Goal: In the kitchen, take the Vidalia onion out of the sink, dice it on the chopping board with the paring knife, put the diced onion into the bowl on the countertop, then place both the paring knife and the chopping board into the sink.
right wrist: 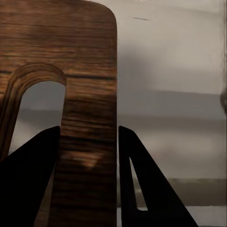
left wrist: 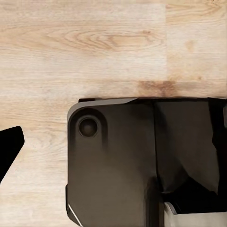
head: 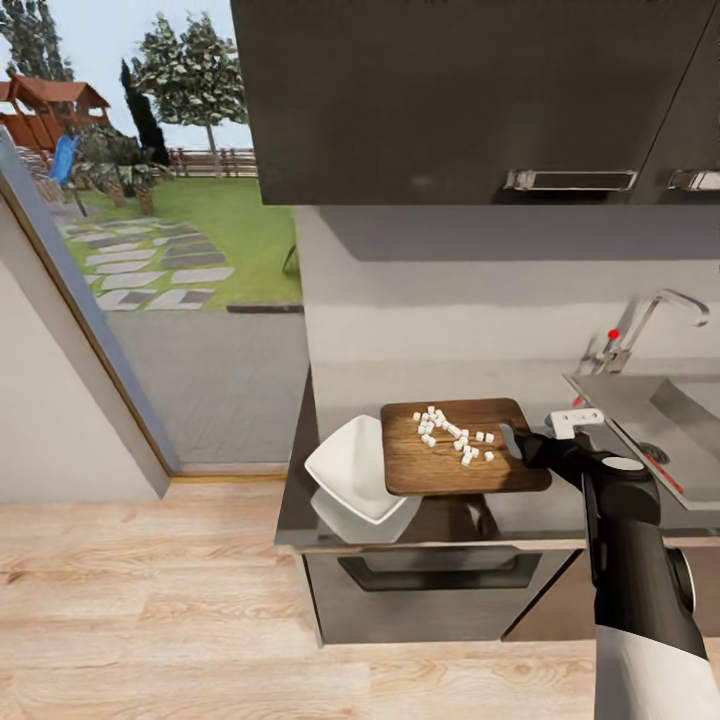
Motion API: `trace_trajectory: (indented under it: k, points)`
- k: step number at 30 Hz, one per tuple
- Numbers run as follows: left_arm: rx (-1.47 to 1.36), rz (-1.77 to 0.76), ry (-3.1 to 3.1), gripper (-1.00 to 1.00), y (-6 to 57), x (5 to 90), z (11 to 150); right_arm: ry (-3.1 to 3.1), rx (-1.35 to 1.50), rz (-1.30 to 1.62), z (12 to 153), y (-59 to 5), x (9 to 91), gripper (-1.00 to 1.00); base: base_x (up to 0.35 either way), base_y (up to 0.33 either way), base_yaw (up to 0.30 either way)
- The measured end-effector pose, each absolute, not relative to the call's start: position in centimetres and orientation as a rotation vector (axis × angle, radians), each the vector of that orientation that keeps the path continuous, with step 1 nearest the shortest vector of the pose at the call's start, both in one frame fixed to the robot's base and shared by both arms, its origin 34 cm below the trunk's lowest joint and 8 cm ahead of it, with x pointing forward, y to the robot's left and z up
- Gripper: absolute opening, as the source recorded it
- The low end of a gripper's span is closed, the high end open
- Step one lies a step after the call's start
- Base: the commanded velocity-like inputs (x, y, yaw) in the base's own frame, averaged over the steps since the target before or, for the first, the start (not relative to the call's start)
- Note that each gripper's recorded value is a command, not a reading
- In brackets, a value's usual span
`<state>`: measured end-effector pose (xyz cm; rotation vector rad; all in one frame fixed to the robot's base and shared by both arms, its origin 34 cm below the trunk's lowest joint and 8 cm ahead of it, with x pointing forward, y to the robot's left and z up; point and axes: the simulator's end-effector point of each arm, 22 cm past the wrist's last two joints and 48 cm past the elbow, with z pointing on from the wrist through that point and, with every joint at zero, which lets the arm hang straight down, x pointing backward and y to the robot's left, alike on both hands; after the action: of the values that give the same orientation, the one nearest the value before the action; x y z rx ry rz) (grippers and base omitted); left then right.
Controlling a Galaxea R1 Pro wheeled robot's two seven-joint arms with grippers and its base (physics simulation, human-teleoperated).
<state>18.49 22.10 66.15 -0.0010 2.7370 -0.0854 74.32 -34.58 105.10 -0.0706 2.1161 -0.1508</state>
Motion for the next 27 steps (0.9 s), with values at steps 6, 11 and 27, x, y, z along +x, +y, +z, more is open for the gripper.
trace_trajectory:
  k: [6,11,27]
  points:
    - [-0.001,-0.085,2.728,1.00,22.1,18.8,66.2,2.111,-0.072,-0.162,105.6,-34.6,74.2,-1.00,0.000,0.000,0.000]
    - [0.000,-0.085,2.720,1.00,22.1,19.0,66.3,2.103,-0.071,-0.162,106.1,-34.6,74.1,-1.00,0.000,0.000,0.000]
    - [0.001,-0.084,2.695,1.00,22.1,19.9,66.5,2.113,-0.050,-0.151,107.0,-34.4,73.6,-1.00,0.000,0.029,0.000]
